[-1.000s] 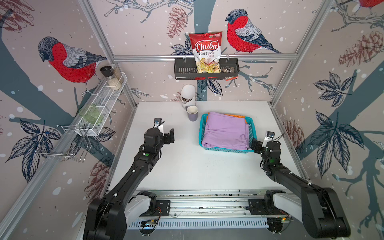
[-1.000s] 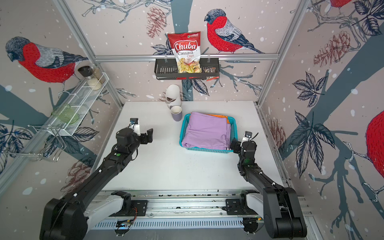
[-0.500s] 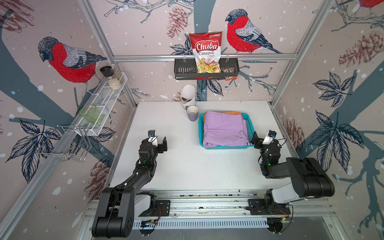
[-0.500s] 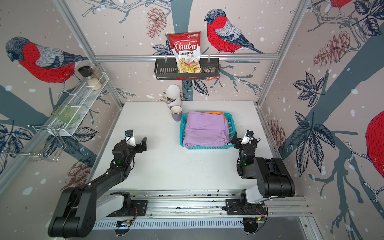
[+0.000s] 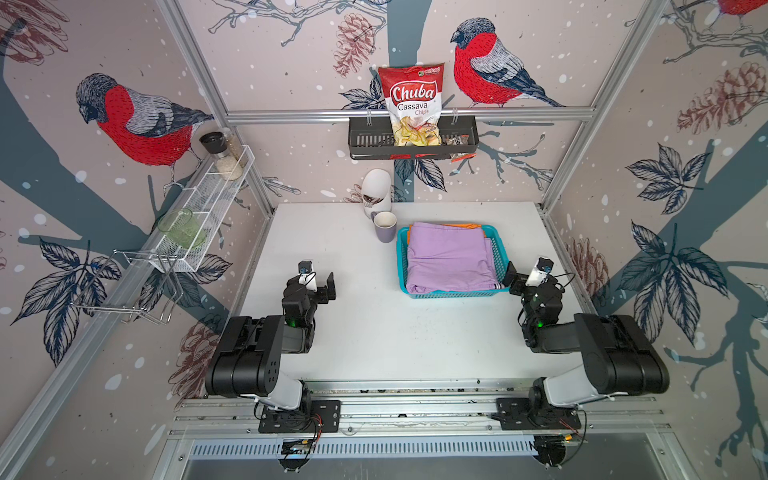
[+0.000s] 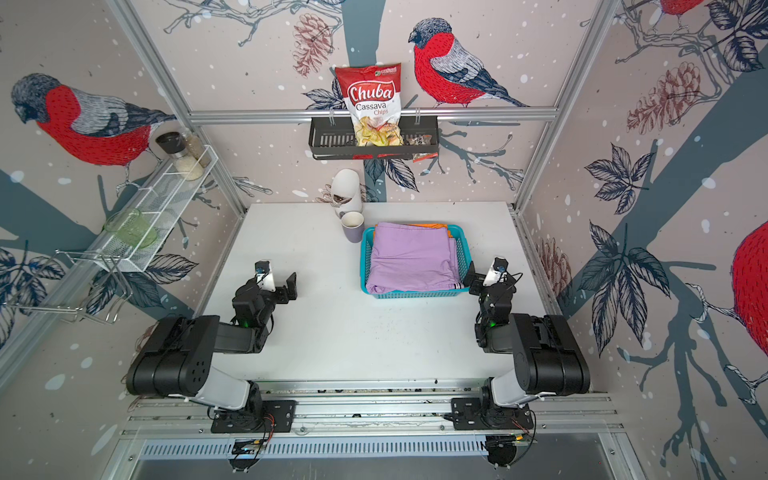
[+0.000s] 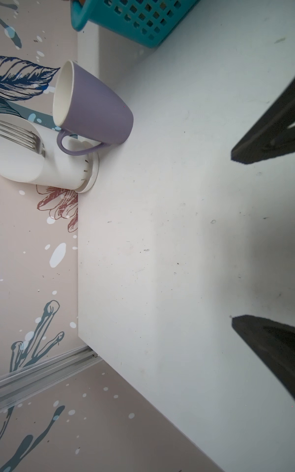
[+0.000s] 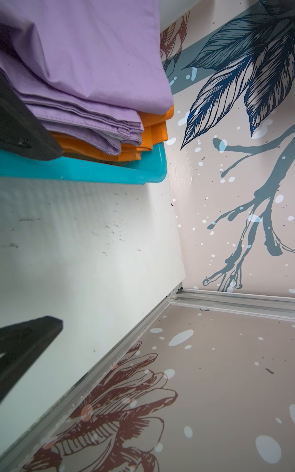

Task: Put the folded long pants in the basket
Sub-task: Reset both arms

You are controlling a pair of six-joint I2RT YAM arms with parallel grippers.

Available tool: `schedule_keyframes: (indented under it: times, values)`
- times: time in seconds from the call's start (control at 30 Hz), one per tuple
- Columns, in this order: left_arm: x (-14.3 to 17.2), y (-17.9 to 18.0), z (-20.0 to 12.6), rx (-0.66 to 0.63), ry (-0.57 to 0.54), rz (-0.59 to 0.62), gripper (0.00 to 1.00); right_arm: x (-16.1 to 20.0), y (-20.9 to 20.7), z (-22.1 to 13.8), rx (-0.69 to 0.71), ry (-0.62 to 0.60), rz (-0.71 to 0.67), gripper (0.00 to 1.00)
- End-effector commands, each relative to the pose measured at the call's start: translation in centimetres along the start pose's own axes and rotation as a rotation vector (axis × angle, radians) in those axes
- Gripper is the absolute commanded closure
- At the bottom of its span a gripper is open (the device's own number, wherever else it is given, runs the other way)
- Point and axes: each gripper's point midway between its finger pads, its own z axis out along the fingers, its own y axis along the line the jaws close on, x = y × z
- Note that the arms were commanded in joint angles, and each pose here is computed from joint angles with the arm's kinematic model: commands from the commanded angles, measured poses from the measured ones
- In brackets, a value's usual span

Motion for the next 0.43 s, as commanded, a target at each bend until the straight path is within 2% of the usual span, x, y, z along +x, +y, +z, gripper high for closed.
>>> schedule_keyframes:
  times: [0.0,0.4]
  values:
    - [-2.22,0.07,-0.12,0.001,-0.092,-0.003,0.03,0.23,-0.03,0.08,0.006,0.012,0.0,0.0]
    - [-2.34,0.07,-0.11,0.0,-0.094,-0.003,0.03,0.22,-0.09,0.07,-0.001,0.013,0.006,0.0]
